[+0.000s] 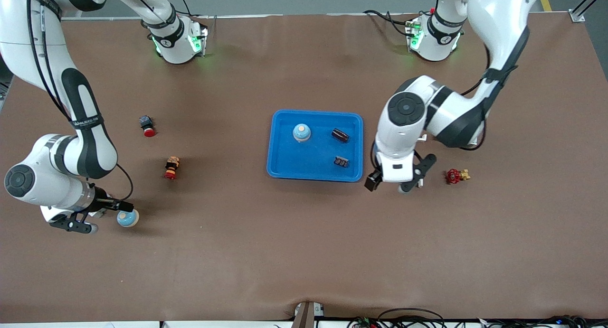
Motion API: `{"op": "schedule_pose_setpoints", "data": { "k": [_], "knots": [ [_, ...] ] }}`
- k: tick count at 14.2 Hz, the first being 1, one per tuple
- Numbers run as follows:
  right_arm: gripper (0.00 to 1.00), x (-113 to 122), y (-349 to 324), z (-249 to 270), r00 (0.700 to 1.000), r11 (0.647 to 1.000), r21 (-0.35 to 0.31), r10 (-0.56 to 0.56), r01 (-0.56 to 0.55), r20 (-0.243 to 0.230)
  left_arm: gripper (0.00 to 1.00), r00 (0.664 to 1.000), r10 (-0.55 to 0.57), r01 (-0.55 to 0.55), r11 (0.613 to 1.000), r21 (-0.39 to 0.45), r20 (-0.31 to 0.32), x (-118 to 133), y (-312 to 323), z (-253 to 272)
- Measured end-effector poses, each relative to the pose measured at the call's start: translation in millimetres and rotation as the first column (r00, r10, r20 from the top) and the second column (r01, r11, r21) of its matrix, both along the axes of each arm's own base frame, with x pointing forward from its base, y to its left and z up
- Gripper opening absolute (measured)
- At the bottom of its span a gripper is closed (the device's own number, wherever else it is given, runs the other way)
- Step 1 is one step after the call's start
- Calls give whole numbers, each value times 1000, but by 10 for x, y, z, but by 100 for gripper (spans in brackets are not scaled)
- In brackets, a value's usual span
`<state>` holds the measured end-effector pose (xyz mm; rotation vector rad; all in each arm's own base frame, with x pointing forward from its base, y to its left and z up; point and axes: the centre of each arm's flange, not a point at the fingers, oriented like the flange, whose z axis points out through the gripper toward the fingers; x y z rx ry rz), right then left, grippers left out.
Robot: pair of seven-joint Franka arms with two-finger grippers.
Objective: Place electrolytic capacitor and blue bell in tray
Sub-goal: 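Grasp the second blue bell with the right gripper while the left gripper withdraws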
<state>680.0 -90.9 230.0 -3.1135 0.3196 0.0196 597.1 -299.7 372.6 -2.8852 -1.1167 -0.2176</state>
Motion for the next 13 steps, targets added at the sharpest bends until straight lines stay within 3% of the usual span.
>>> {"op": "schedule_pose_setpoints", "data": {
  "k": [3,6,9,13],
  "knots": [
    [100,48,-3,-119,1000,1000,-3,0,0,17,100,993,-115,115,993,32,-19,1,234,454],
    [100,82,-2,-336,999,1000,-6,1,-1,39,100,982,-173,179,980,81,-79,4,457,951],
    [100,94,-2,-536,999,1000,-8,1,-1,47,100,962,-250,260,960,103,-107,183,836,1242],
    [100,152,25,-573,998,1000,-8,5,-5,56,100,911,-387,403,909,106,-142,352,1457,1462]
  ]
}}
